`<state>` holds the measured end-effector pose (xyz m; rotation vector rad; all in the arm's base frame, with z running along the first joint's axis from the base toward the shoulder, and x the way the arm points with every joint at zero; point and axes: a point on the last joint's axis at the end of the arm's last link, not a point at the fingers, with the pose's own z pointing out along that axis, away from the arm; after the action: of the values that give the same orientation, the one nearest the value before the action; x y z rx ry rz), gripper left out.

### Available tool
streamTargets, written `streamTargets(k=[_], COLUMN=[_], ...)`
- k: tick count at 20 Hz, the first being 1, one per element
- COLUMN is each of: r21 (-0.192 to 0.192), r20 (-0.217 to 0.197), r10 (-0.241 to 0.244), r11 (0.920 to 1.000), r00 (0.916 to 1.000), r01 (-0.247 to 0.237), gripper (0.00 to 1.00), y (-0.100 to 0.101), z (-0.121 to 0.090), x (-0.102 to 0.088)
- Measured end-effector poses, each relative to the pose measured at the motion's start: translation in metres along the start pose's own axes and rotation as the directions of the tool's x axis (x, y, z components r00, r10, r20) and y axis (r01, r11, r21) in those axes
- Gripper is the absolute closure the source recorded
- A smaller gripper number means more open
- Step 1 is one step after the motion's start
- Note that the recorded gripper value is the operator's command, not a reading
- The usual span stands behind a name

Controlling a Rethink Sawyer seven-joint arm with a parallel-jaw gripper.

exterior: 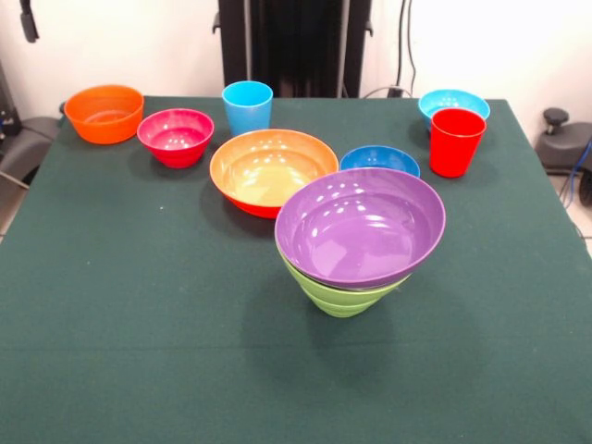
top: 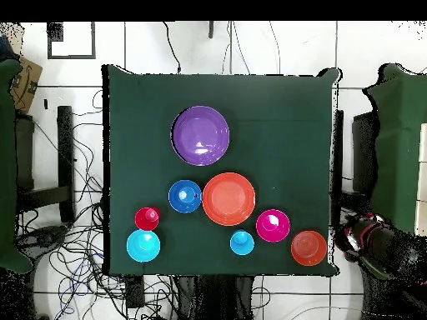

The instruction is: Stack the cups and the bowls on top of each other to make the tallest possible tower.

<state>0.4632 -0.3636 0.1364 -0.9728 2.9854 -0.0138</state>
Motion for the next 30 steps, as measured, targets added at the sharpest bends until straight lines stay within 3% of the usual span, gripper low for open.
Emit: streamTargets(k=[1, 7, 13, 25, 30], r21=[0.024, 0.08, 0.103, 0.096, 0.116], r20=[0.018, 0.074, 0.107, 0.088, 0.099], r10=[-0.013, -0.049, -0.08, -0.113, -0.127], r11=[0.9996, 0.9959, 0.9923, 0.9899, 0.9865], r00=[0.9998, 0.9961, 0.9911, 0.9897, 0.9869], r01=[0.012, 0.043, 0.069, 0.104, 0.116], gripper=[0.0, 0.0, 0.0, 0.0, 0.0], y=[0.0, 0.003, 0.013, 0.044, 0.059], z=[0.002, 0.013, 0.024, 0.03, 0.035], x=[-0.009, -0.037, -0.058, -0.067, -0.072])
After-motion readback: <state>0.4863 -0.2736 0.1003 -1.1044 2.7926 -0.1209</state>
